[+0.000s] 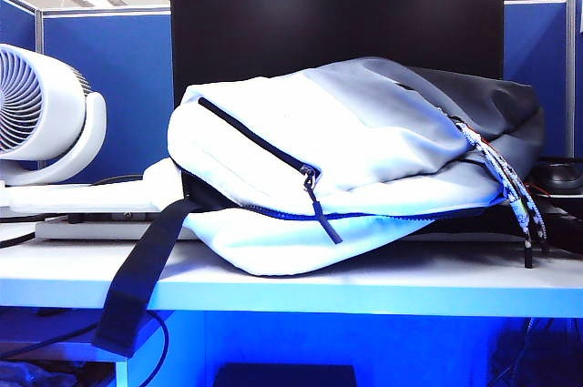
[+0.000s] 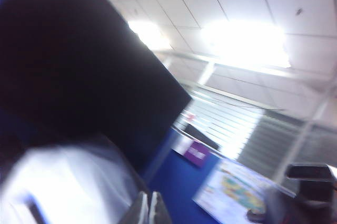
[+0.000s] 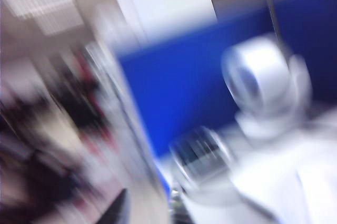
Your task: Take the gray clothes out of the backpack.
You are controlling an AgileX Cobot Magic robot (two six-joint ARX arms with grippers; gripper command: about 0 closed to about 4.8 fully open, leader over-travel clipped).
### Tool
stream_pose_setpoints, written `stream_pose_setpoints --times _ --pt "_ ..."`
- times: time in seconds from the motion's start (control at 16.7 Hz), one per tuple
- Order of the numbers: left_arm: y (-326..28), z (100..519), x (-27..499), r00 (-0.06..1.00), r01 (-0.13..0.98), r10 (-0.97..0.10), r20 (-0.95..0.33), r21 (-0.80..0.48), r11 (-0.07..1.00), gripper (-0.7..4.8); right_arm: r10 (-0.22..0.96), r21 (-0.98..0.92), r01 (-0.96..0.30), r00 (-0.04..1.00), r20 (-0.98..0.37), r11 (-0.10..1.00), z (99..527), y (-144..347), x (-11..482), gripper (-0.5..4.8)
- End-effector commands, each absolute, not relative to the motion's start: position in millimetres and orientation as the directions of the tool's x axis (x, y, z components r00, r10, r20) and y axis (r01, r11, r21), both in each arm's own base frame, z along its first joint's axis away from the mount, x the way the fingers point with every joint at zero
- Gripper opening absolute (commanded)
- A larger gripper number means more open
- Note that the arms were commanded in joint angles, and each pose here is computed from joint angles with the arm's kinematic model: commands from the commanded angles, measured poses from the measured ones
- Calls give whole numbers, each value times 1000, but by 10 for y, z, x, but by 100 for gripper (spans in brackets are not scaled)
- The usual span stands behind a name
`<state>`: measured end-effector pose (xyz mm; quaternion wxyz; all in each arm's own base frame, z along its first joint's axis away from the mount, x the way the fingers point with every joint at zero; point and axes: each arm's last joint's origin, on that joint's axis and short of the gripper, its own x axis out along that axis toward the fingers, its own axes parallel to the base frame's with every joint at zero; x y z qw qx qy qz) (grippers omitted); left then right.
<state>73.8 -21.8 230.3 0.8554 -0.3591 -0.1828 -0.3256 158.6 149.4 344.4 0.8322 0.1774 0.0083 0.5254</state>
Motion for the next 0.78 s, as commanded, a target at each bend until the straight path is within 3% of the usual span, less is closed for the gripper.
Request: stream_pose_setpoints --times 0.06,0.18,0.24,0.3,0.48,0.78 --pt "-217 2297 743 733 666 -422 534 -436 605 27 793 97 -790 609 -1 606 3257 1957 1751 261" --pt "-221 2244 777 769 629 -419 482 -457 629 27 687 -61 -693 721 -90 719 3053 2232 1851 350" --pt "-224 2212 795 787 611 -422 450 -473 635 27 629 -176 -643 766 -131 746 2944 2350 1898 447" --pt "-222 2177 814 812 581 -410 416 -498 644 27 583 -270 -605 796 -163 749 2849 2438 1930 479" --pt "-222 2127 838 841 540 -399 366 -515 666 27 459 -463 -515 856 -238 721 2564 2664 2010 479" --pt "-224 2127 837 838 544 -404 366 -512 665 27 376 -507 -488 872 -313 710 2251 2834 2187 479"
